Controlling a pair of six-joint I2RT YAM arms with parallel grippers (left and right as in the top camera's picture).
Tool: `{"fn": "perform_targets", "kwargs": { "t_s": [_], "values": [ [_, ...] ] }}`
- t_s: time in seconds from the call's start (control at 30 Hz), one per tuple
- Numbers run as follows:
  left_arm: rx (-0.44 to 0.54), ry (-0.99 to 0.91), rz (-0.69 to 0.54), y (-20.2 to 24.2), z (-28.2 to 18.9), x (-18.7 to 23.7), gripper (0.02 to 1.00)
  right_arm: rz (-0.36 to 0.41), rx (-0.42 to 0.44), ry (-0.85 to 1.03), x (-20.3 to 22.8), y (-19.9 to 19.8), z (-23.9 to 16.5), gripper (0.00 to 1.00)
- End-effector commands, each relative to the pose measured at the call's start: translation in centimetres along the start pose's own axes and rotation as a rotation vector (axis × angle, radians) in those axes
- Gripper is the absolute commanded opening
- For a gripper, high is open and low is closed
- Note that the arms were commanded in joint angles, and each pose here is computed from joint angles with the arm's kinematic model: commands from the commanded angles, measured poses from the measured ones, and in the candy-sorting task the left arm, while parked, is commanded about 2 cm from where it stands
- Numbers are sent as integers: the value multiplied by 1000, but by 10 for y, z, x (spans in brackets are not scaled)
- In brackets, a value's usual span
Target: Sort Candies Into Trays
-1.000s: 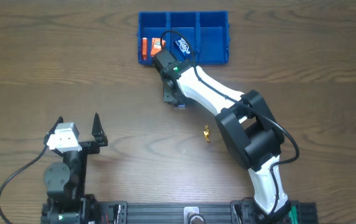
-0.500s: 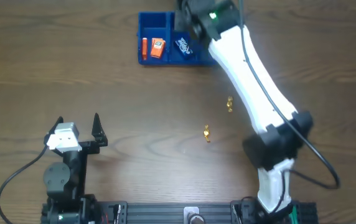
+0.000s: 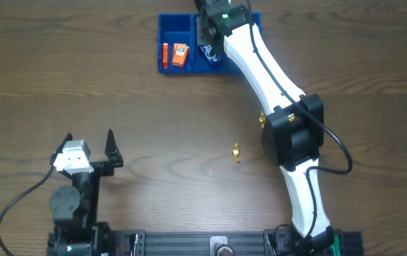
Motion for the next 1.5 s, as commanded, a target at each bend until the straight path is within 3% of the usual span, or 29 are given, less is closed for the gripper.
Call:
{"fn": "perform_targets", "kwargs": {
  "t_s": [0.03,0.07,0.1,0.17,0.27,0.4,0.5,0.57,0.83,0.93,1.27,1.5],
  "values": [
    [-14,48,1,3,1,12,998,-6,-49,-23,-5,7,-2,340],
    [-14,47,1,3,1,12,996,-6,-63,-24,-5,8,-2,404],
    [-14,48,1,3,1,12,998,-5,-68,-26,-6,8,-2,570],
    [-14,48,1,3,1,12,998,-4,-70,-36,-7,9,-3,809],
    [-14,47,1,3,1,12,998,-8,-42,-34,-7,6,-11,947],
    [-14,48,1,3,1,12,998,-81,129,-90,-2,11,-104,961],
    [-14,48,1,3,1,12,998,-148,116,-51,23,17,-166,965],
    [-14,48,1,3,1,12,998,-143,107,-24,48,12,-185,965],
    [-14,48,1,3,1,12,998,-12,63,335,206,-28,-129,963],
    [-14,48,1,3,1,12,996,-6,18,423,249,-31,-101,936],
    [-14,47,1,3,1,12,996,1,5,491,277,-27,-59,897],
    [-14,47,1,3,1,12,996,7,-25,522,283,-20,-43,741]
  ]
}}
Point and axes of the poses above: each gripper's point midway between its finger pads, its own z axis out along the fingers, its own y axis along the line the jaws close on, x = y × z, the point moved 10 cm from there along -z, back along the fingers, and after that the axes turned 6 degrees about -z, right-handed, at the moved point
